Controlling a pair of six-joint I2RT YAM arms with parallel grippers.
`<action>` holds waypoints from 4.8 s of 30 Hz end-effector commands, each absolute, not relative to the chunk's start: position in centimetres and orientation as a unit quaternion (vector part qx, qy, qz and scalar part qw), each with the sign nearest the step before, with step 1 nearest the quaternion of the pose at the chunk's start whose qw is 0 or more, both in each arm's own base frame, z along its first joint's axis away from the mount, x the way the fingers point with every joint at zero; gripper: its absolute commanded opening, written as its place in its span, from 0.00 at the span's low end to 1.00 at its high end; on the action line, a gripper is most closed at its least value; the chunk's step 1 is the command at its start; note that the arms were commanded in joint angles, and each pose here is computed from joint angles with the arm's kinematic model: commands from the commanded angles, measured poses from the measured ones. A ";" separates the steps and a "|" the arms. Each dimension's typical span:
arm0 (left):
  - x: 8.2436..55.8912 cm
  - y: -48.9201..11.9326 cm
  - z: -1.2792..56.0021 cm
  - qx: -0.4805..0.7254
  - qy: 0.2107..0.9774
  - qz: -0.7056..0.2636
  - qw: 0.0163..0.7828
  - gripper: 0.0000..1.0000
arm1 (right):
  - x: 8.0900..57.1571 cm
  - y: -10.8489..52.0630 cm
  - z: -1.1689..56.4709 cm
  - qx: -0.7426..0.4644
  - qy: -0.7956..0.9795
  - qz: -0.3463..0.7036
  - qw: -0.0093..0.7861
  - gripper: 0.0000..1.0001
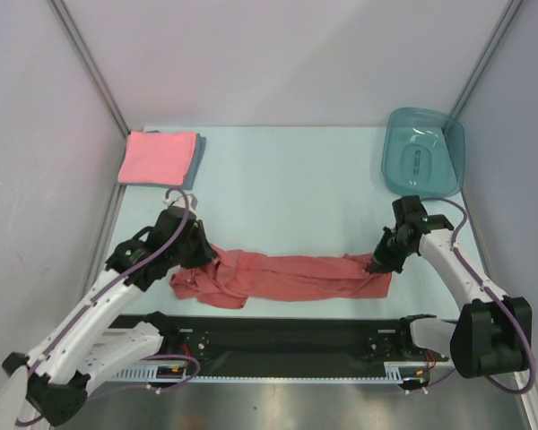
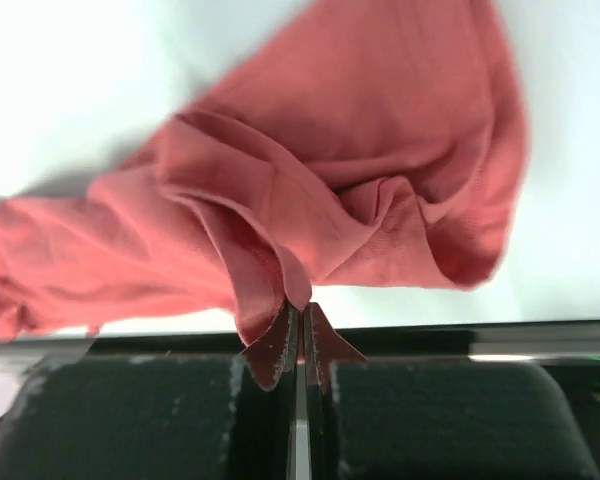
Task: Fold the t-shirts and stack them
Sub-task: Flatten the tshirt out
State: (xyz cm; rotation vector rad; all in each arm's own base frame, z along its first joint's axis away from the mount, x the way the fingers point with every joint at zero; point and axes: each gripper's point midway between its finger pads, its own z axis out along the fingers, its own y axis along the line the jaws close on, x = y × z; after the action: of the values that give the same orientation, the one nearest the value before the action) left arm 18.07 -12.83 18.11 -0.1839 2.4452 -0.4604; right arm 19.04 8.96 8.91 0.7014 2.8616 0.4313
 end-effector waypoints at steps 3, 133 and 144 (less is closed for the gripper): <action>19.3 -14.9 16.8 -0.050 0.930 -0.195 0.307 0.00 | 18.6 10.6 7.2 0.280 0.916 0.287 0.020 0.00; 30.9 -20.0 4.9 0.116 0.956 -0.221 0.151 0.49 | 18.2 10.0 8.8 0.193 0.960 0.183 0.085 0.00; 29.0 -22.5 4.2 0.106 0.946 -0.283 0.121 0.44 | 18.4 10.4 8.8 0.196 0.958 0.191 0.087 0.00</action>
State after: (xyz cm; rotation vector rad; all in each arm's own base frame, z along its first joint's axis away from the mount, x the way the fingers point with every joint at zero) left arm 29.12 -20.69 3.67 0.2941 2.8010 -0.7051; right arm 17.92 9.89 8.07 0.5956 2.8899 0.5289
